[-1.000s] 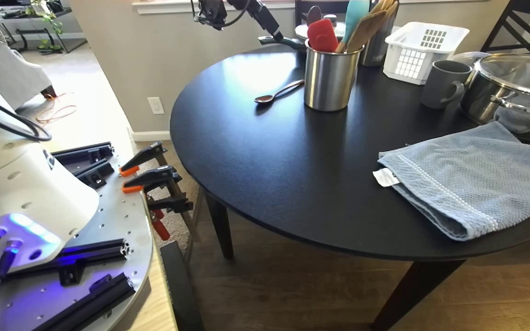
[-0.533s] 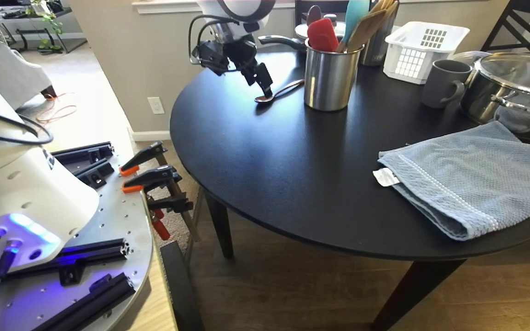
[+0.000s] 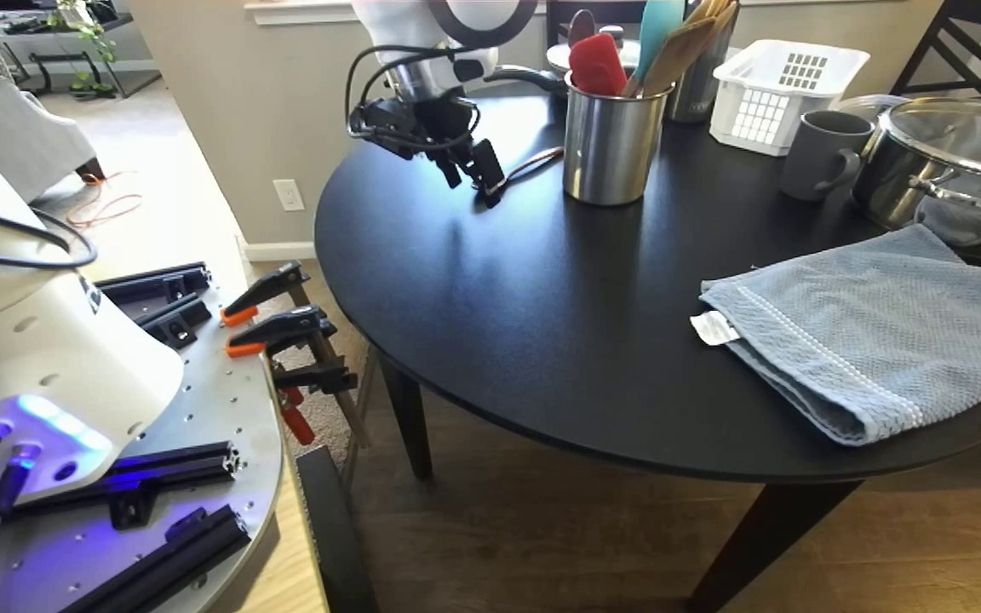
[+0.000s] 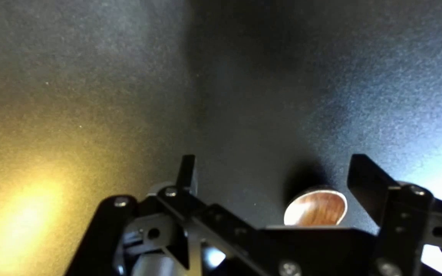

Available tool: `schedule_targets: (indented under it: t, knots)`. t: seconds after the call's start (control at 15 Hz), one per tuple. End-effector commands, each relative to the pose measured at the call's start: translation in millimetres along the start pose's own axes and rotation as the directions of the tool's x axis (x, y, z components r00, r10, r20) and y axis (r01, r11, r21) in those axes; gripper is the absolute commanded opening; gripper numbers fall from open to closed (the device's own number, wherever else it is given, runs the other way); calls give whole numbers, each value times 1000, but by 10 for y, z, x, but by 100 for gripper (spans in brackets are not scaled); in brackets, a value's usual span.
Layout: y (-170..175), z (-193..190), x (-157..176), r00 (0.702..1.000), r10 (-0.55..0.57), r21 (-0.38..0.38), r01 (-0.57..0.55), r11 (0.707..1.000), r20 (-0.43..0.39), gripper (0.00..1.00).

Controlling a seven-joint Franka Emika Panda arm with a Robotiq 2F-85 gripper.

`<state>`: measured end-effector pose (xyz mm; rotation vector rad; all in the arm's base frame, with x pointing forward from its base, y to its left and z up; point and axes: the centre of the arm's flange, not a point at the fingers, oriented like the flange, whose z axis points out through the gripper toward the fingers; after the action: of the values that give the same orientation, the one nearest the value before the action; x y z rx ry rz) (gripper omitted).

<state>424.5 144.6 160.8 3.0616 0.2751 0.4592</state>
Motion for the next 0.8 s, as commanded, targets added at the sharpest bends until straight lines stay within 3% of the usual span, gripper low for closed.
schedule_targets:
  t: [0.0, 0.4, 0.73]
  knots:
    - [-89, -609, 476, 999, 29, 30, -28, 999, -22, 100]
    - [-147, -623, 718, 990, 142, 165, -137, 977, -22, 100]
    - [-409, -545, 879, 974, 220, 156, -209, 965, -55, 100]
